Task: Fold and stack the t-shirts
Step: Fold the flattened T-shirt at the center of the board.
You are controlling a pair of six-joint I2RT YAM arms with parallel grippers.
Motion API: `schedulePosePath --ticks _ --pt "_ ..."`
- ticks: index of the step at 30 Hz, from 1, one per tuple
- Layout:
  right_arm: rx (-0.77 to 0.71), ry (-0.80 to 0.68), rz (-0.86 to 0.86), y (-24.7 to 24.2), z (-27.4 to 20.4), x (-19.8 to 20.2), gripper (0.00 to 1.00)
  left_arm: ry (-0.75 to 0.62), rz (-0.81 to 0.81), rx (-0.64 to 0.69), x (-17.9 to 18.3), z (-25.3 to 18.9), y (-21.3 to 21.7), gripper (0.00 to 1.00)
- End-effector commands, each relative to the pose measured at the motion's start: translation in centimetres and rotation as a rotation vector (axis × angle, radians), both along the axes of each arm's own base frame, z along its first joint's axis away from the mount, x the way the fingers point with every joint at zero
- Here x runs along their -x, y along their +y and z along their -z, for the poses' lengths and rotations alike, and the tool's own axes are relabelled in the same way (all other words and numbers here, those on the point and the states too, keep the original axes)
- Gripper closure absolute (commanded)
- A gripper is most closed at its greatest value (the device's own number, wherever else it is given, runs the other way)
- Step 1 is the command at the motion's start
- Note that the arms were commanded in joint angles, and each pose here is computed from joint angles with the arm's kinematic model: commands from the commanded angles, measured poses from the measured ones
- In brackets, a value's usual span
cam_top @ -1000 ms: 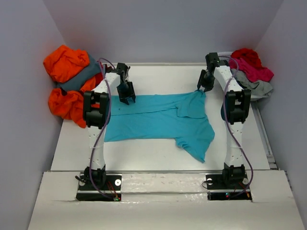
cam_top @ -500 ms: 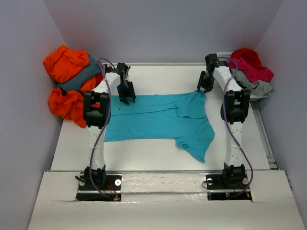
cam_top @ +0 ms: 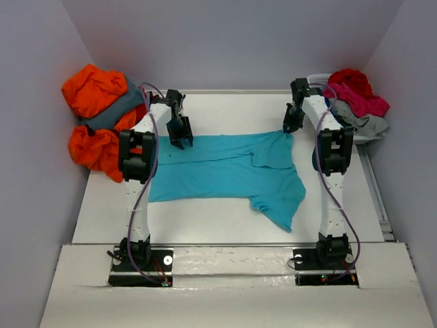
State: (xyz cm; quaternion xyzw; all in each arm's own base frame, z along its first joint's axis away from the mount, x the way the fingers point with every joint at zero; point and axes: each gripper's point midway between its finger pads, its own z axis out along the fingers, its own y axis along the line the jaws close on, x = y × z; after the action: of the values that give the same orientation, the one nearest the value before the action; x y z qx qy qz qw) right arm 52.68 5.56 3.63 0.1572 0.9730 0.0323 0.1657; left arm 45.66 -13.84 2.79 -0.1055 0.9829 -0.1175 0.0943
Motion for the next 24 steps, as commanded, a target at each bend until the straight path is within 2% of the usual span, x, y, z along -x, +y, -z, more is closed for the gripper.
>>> schedulePosePath --ticks 1,2,5,15,24 --pt "0.024 -0.059 -0.001 0.1 -2.0 -1.3 0.84 0.029 0.011 -0.018 0.6 1.3 -0.2 0.45" --pt "0.03 -0.061 0.001 -0.1 -2.1 -1.3 0.87 0.037 0.006 -0.019 0.9 1.5 -0.2 0.45" --pt "0.044 -0.069 0.009 -0.3 -2.5 -1.3 0.9 0.045 -0.01 -0.004 1.2 1.8 -0.4 0.45" --pt "0.036 -0.067 0.057 -2.4 -3.4 -1.1 0.91 0.084 -0.092 0.048 2.6 2.8 0.7 0.46" --pt "0.027 -0.045 0.087 -4.0 -3.9 0.0 0.91 0.073 -0.162 0.062 2.2 2.5 2.3 0.47"
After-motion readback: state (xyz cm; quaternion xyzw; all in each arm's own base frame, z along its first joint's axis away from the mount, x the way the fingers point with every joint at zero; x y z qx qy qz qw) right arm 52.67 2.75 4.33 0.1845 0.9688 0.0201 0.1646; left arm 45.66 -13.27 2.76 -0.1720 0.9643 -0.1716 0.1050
